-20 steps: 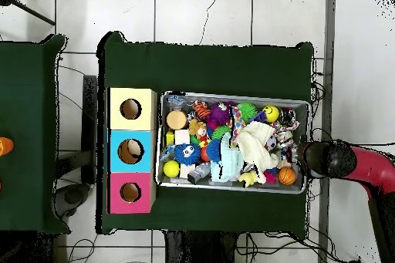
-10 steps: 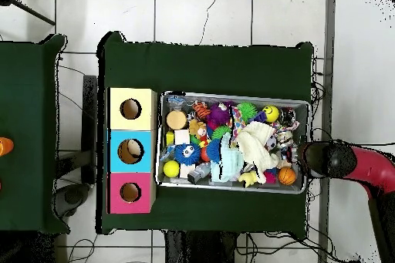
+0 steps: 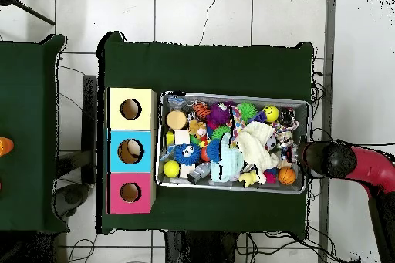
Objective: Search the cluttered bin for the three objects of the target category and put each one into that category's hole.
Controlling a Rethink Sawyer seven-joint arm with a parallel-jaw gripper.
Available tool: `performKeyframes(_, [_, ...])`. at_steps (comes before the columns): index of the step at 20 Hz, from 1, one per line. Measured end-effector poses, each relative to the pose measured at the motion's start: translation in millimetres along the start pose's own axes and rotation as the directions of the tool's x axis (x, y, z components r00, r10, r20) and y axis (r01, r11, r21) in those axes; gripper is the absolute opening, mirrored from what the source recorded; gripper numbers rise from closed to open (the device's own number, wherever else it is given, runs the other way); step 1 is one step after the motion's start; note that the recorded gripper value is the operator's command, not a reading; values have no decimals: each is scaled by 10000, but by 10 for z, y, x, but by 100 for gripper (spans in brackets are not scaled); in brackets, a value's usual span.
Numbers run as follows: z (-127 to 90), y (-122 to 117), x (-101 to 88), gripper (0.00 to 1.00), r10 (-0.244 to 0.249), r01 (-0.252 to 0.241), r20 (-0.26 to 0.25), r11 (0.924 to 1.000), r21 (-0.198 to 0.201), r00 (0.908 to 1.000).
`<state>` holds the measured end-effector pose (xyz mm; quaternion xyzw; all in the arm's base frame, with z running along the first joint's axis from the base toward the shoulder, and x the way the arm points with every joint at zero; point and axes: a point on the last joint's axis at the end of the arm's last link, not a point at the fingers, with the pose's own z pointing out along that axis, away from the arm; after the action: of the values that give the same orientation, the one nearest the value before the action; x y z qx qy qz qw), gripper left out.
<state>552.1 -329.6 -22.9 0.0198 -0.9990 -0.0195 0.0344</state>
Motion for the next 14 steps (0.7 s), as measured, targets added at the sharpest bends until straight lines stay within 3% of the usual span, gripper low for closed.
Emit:
performKeyframes(3, [0, 1, 0, 100, -1, 1, 0, 10000, 0, 10000])
performKeyframes(4, [4, -5, -1, 0, -5, 5, 3, 10000, 18, 10000])
performKeyframes(14, [37, -35, 3, 0, -38, 38, -4, 9999, 104, 10000])
